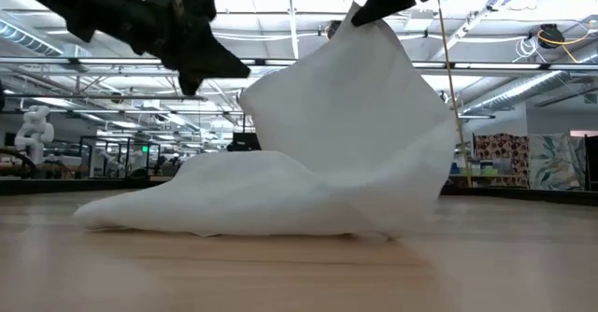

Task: Roll towel
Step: Roll the white towel

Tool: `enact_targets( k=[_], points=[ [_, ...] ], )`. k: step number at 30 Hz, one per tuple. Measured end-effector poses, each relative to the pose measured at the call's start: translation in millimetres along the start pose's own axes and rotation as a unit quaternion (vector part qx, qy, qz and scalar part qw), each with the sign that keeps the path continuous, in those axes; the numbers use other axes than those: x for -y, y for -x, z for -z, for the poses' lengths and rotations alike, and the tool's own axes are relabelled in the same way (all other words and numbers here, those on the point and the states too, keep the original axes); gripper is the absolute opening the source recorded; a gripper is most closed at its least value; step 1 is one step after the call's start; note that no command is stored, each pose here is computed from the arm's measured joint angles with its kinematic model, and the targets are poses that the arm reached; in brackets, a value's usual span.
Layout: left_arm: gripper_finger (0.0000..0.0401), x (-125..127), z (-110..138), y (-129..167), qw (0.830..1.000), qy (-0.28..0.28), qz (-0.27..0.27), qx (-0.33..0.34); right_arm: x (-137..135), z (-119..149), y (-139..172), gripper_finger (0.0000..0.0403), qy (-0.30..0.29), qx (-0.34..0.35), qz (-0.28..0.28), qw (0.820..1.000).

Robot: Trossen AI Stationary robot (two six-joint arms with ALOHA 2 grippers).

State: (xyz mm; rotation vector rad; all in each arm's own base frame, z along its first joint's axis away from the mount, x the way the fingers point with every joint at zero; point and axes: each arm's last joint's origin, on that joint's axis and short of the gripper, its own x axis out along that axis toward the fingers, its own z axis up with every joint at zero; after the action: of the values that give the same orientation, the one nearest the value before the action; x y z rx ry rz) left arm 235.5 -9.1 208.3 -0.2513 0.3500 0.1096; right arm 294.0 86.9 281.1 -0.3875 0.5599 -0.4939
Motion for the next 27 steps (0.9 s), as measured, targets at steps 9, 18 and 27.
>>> enact_targets(
  k=[9,18,27],
  points=[
    [0.0088,-5.1,20.5,1.6,0.994,0.083,-0.019,-0.067,-1.4,-0.2,0.9,0.0,0.014,0.002,-0.012,1.0],
    [0.0184,-7.8,34.4,-5.4,0.99,0.129,-0.015,-0.054,-25.5,8.0,8.9,0.0,0.093,-0.009,-0.161,0.983],
    [0.0187,7.8,48.9,-16.2,0.987,0.137,0.033,-0.081,-39.9,11.8,20.8,0.0,0.105,-0.011,-0.212,0.972]
  ],
)
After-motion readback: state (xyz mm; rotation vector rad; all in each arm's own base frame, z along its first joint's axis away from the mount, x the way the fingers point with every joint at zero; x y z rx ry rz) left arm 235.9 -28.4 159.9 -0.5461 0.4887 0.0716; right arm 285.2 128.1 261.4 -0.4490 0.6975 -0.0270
